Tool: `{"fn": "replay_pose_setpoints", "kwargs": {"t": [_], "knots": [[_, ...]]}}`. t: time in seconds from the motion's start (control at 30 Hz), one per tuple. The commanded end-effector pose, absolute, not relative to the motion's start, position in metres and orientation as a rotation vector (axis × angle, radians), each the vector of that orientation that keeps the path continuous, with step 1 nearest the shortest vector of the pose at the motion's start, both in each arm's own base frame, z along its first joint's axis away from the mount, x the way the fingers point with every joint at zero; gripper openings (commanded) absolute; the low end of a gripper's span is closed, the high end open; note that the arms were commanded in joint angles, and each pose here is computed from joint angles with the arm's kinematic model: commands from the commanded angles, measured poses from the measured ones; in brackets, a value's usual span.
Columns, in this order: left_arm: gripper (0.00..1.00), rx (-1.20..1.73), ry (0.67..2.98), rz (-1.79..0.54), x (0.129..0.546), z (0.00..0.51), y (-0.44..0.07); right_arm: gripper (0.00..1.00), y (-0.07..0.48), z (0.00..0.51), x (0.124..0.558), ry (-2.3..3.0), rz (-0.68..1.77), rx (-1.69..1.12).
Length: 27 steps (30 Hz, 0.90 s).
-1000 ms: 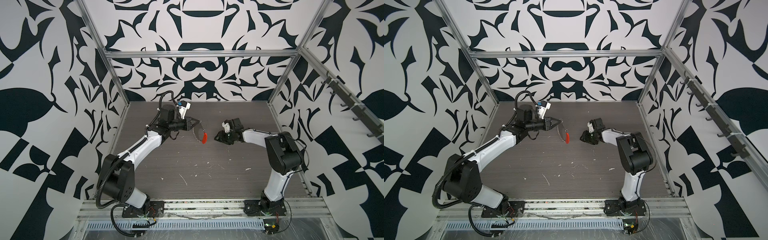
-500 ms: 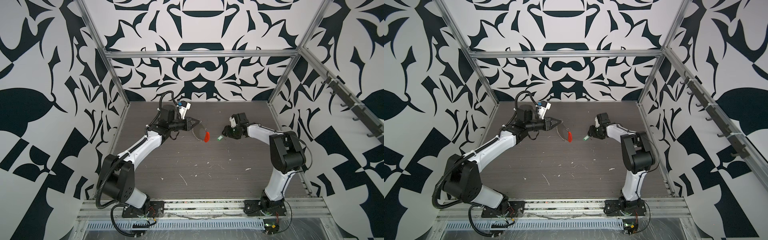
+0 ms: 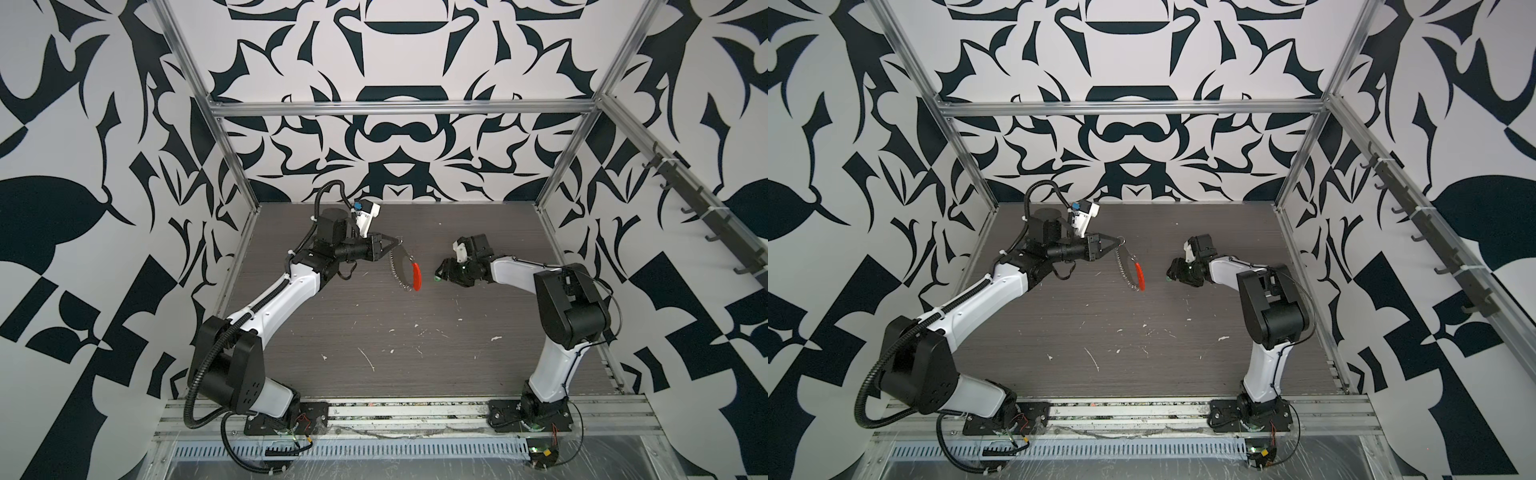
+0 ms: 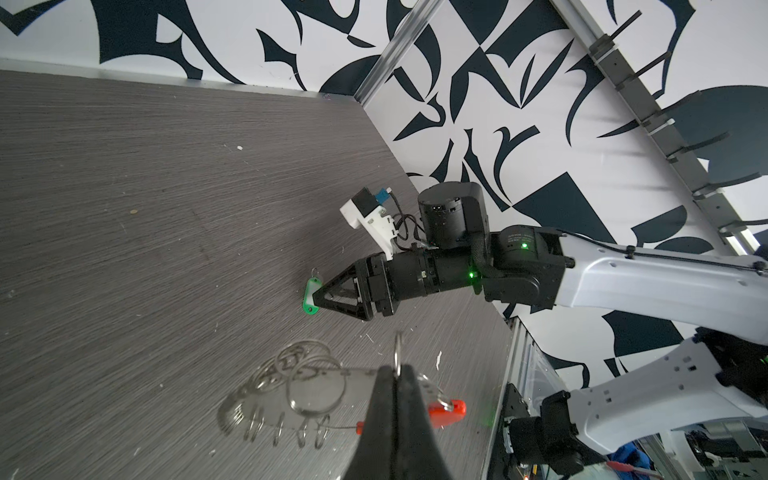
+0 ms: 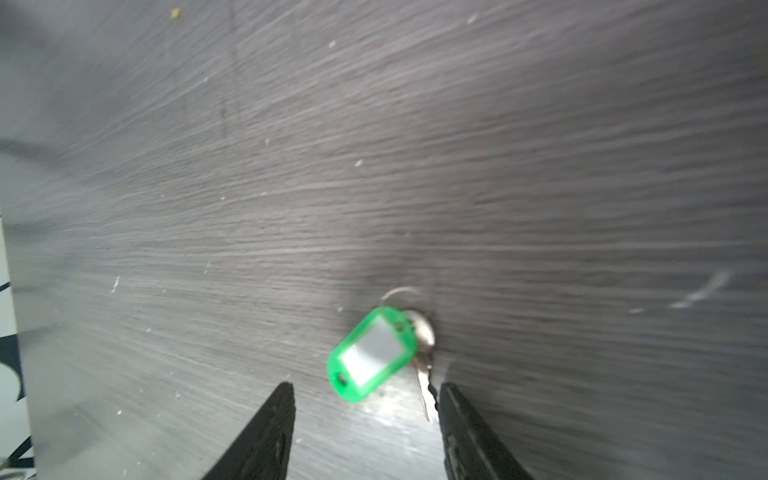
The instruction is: Put the keys on the keyring
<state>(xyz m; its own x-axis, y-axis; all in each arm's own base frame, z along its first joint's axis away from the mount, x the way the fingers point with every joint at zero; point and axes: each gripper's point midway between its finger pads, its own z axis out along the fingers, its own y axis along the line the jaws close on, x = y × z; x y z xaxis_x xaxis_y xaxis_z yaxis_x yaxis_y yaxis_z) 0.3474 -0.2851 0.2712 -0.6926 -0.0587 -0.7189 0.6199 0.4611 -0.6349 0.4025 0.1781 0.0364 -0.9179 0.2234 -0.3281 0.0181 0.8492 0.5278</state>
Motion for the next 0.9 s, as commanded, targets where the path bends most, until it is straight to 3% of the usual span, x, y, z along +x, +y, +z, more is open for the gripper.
{"fn": "replay_pose_setpoints", "kwargs": {"t": [0.0, 0.27, 0.47, 0.67, 0.87], "knots": [[0.00, 0.477, 1.997, -1.263, 0.346, 0.279, -0.284, 0.59, 0.199, 0.042, 0.394, 2.645, 0.827, 0.182], [0.00, 0.476, 1.998, -1.274, 0.347, 0.281, -0.286, 0.59, 0.227, 0.053, 0.408, 2.598, 0.879, 0.113], [0.00, 0.477, 2.006, -1.258, 0.345, 0.278, -0.283, 0.59, 0.188, 0.080, 0.418, 2.546, 0.720, 0.036], [0.00, 0.475, 1.997, -1.296, 0.351, 0.280, -0.289, 0.60, 0.165, 0.088, 0.449, 2.496, 0.775, 0.087], [0.00, 0.475, 2.000, -1.312, 0.350, 0.281, -0.290, 0.62, 0.166, 0.064, 0.473, 2.558, 0.830, 0.113]]}}
